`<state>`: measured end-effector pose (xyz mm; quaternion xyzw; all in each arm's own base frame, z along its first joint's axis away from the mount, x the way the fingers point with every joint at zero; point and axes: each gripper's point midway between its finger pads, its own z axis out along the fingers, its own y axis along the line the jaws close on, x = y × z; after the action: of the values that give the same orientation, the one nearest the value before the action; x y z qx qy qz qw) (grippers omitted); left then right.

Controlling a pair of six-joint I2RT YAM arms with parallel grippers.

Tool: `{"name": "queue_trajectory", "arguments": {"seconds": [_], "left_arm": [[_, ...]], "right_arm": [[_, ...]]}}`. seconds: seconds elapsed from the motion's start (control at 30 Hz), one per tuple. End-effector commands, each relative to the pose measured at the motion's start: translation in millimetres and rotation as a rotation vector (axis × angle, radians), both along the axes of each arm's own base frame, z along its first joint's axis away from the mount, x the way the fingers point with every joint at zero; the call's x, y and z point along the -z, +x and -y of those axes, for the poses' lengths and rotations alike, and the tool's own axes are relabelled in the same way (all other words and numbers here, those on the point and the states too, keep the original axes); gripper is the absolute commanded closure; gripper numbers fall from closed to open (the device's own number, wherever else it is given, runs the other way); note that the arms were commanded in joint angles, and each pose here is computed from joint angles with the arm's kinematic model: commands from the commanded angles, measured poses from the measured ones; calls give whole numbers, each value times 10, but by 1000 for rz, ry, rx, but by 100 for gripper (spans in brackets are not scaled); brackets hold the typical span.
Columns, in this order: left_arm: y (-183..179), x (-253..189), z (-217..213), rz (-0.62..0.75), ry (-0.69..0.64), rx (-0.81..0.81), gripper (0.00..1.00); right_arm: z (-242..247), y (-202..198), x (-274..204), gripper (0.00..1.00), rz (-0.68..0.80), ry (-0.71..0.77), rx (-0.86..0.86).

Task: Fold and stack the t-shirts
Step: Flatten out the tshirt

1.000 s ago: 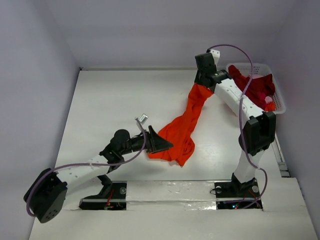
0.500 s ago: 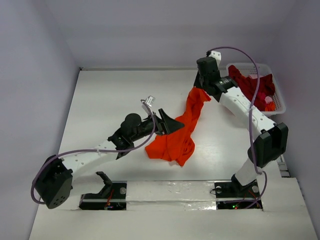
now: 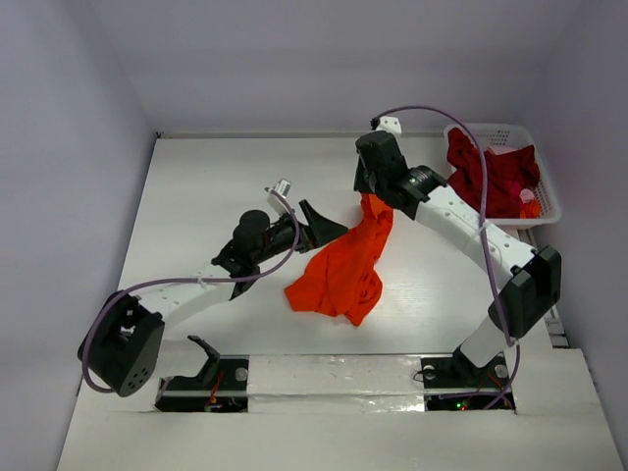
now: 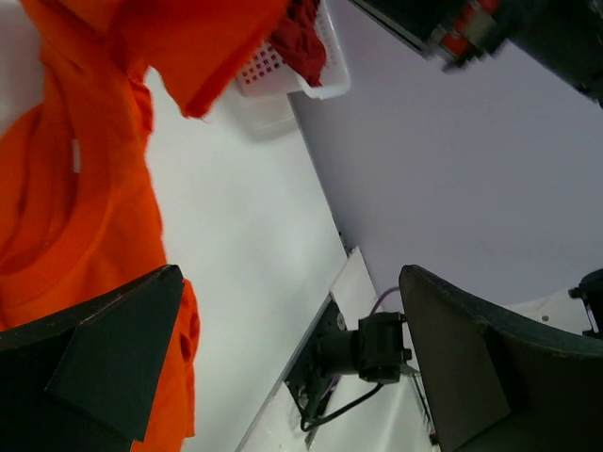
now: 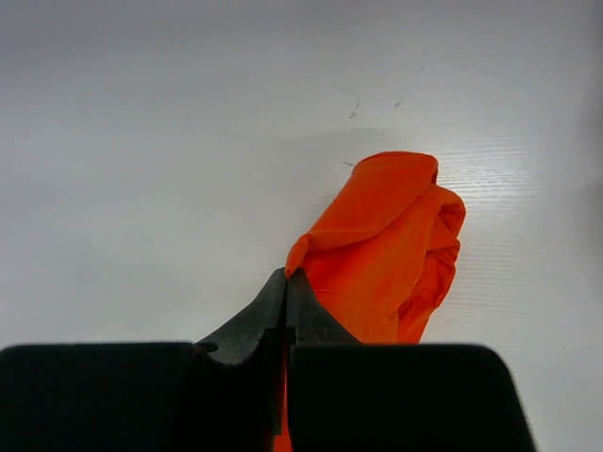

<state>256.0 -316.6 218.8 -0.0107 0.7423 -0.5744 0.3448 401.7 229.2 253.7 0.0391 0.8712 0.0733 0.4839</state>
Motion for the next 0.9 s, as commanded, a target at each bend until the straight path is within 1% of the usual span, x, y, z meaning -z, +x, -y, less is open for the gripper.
{"name": "queue_trajectory", "arguments": {"seconds": [0.0, 0.03, 0.07, 0.13, 0.17, 0.2, 0.33, 0.37, 0.5, 0.7, 0.87], "left_arm": [[34, -191, -236, 59, -73, -25, 1], [44, -204, -318, 63, -78, -36, 1], [92, -221, -496, 70, -79, -82, 1], [154, -253, -671, 95, -52, -129, 1], [151, -420, -754, 140, -56, -148, 1], [213, -383, -871, 120, -23, -187, 1], [212, -697, -1059, 190, 3, -234, 1], [185, -798, -1072, 206, 4, -234, 1], [179, -932, -1102, 213, 3, -238, 1], [194, -945, -1141, 208, -6, -247, 1], [223, -943, -1182, 199, -14, -244, 1]], "right_arm": [[-152, -168, -341, 100, 75, 77, -23], [-199, -201, -294, 100, 68, 75, -34], [-243, -254, -293, 100, 67, 82, -52], [-367, -357, -166, 100, 40, 76, -85], [-409, -382, -113, 100, 28, 74, -94], [-454, -411, -67, 100, 18, 70, -108], [-720, -569, 179, 100, -27, 47, -183], [-777, -586, 262, 100, -42, 36, -196], [-994, -725, 433, 100, -73, 27, -251], [-1294, -1009, 658, 100, -119, 29, -324], [-1523, -1241, 968, 100, -175, 20, -370]]}}
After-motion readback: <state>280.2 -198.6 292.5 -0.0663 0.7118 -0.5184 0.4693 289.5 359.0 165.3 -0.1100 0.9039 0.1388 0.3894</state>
